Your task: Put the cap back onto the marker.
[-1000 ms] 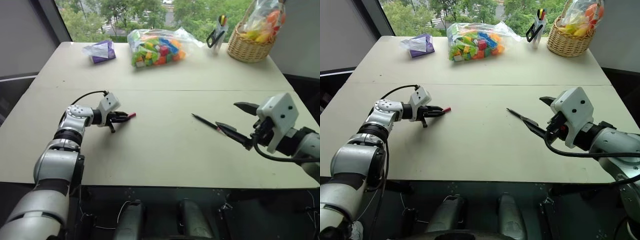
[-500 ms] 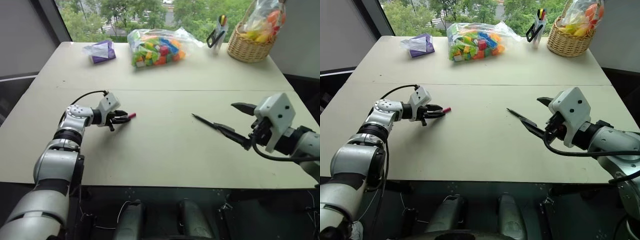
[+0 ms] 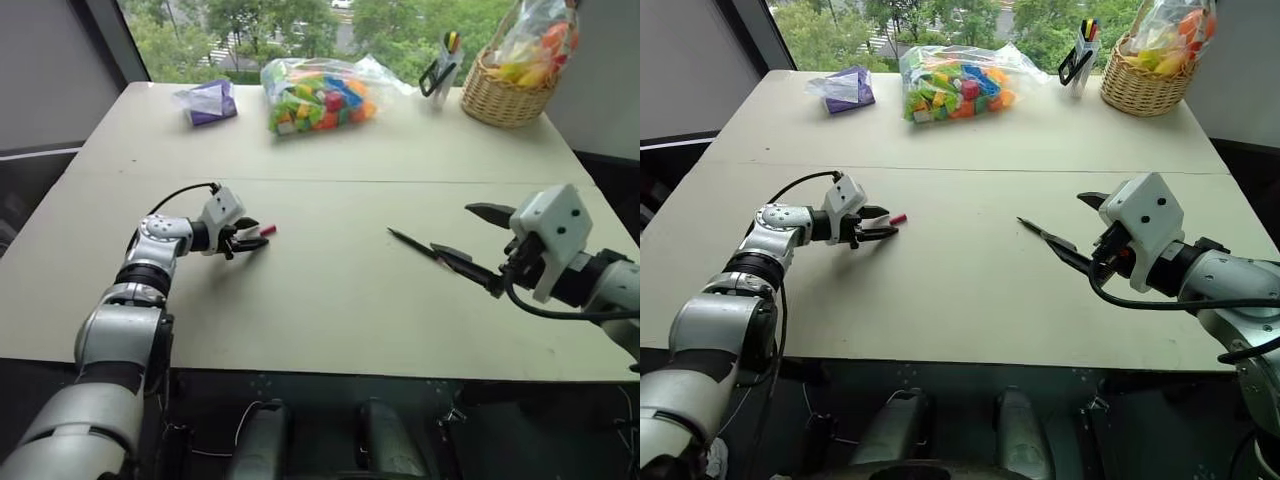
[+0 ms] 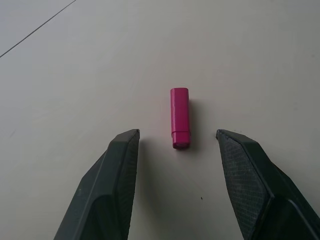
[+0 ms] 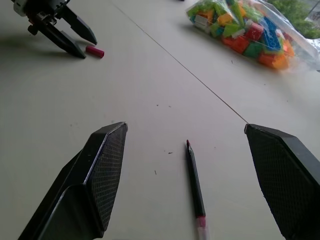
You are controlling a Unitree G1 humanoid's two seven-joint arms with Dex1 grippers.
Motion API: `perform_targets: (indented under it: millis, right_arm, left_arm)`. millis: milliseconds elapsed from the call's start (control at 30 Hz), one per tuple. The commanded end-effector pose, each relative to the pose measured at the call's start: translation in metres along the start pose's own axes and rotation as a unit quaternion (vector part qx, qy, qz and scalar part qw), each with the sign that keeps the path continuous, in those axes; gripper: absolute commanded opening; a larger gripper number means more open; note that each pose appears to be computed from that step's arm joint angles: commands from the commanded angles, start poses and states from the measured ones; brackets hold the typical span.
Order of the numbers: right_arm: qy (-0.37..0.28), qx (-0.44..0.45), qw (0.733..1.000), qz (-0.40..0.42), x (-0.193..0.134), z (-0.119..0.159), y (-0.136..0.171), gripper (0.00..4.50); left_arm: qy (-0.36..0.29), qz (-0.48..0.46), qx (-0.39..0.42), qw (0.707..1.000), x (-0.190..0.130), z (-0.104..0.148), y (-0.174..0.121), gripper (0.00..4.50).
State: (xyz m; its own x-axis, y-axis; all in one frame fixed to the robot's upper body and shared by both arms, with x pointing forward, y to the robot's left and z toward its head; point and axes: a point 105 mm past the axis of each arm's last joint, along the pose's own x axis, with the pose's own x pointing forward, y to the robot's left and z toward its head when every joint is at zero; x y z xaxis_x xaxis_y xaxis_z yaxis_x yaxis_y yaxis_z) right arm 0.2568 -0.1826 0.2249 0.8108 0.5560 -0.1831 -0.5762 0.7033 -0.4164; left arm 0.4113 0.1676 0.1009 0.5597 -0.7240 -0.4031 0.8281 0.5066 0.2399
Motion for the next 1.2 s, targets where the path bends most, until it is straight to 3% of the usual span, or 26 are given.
perform_targets:
  millis: [33,400,633,733,833,867,1100,1200]
  right_arm:
    - [-0.012,-0.023,1.0,-0.003,-0.001,0.009,-0.002,3.89]
    - [-0.014,-0.027,1.0,-0.003,-0.001,0.01,-0.002,3.89]
    - [-0.012,-0.026,1.0,-0.006,-0.002,0.01,-0.001,3.89]
    - [-0.012,-0.026,1.0,-0.006,-0.002,0.01,-0.001,3.89]
    - [-0.011,-0.027,1.0,-0.006,-0.002,0.01,-0.001,3.89]
    - [-0.011,-0.027,1.0,-0.005,-0.002,0.01,-0.001,3.89]
    - [-0.009,-0.025,1.0,-0.005,-0.002,0.009,-0.001,3.89]
    - [-0.007,-0.004,1.0,-0.002,-0.001,0.001,0.001,3.89]
  left_arm:
    - [0.0,-0.001,0.002,1.0,0.005,-0.002,-0.004,2.55]
    - [-0.009,0.008,0.001,1.0,0.015,0.007,-0.004,2.55]
    - [0.009,-0.001,-0.005,1.0,0.014,-0.003,-0.008,2.55]
    - [0.014,0.0,-0.007,1.0,0.013,-0.006,-0.008,1.69]
    - [0.015,0.001,-0.009,1.0,0.012,-0.007,-0.007,0.25]
    - [0.015,0.001,-0.009,1.0,0.012,-0.007,-0.007,0.06]
    - [0.016,0.001,-0.011,1.0,0.011,-0.01,-0.008,0.06]
    - [-0.005,-0.011,0.0,1.0,0.008,0.0,-0.007,0.06]
